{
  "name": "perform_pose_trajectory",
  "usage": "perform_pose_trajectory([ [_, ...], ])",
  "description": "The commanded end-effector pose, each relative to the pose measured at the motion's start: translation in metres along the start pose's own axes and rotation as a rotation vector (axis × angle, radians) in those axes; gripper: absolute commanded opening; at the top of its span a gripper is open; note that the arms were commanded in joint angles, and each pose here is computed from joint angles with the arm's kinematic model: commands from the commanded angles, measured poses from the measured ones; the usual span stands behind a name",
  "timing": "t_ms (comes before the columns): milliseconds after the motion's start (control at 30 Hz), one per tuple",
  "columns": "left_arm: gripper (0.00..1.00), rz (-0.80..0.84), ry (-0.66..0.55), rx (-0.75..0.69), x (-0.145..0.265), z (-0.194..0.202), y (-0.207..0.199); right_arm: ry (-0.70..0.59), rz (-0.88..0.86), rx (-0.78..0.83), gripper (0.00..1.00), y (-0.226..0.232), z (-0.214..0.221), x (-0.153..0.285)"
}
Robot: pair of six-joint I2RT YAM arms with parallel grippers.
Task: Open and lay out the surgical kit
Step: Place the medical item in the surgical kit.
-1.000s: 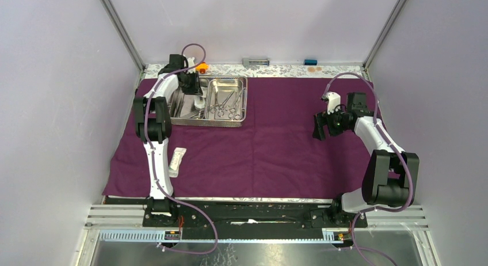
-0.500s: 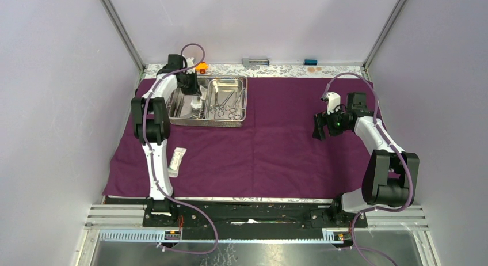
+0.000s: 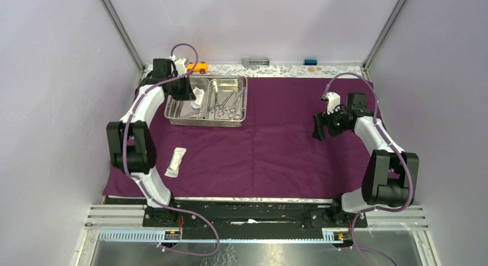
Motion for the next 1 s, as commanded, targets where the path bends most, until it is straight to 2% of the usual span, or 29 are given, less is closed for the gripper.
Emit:
perform_pose_trajectory([
  [0,0.0,0.044,-0.054,-0.072,0.047,0.014,-0.028,-0.049,-0.018,0.037,0.93,0.008,-0.015,0.011],
  [167,0.0,0.064,-0.018,-0.052,0.077,0.078,-0.057,-0.074,-0.031,0.043,0.93,0.013,-0.02,0.016],
  [367,0.0,0.058,0.019,-0.066,0.098,0.118,-0.072,-0.117,-0.035,0.055,0.93,0.019,-0.025,0.024],
  [467,0.0,0.141,0.08,-0.036,0.095,0.142,-0.086,-0.137,-0.025,0.06,0.93,0.019,-0.028,0.027],
  [667,0.0,0.139,0.207,-0.031,0.079,0.16,-0.089,-0.174,0.005,0.075,0.93,0.018,-0.031,0.032],
  [867,0.0,0.22,0.412,0.08,0.053,0.185,-0.09,-0.178,0.036,0.08,0.93,0.012,-0.031,0.031],
  [967,0.0,0.202,0.481,0.104,0.043,0.201,-0.085,-0.162,0.048,0.075,0.94,0.008,-0.028,0.027],
])
Point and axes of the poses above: each gripper's point midway between its finger pads, its own x axis back along the fingers, its own y axis along the line the jaws close on, z = x × y, the point moved 2 cm from there along x, back along the fingers, and after that the axes turned 14 degrees about -x, right-handed, at the moved point
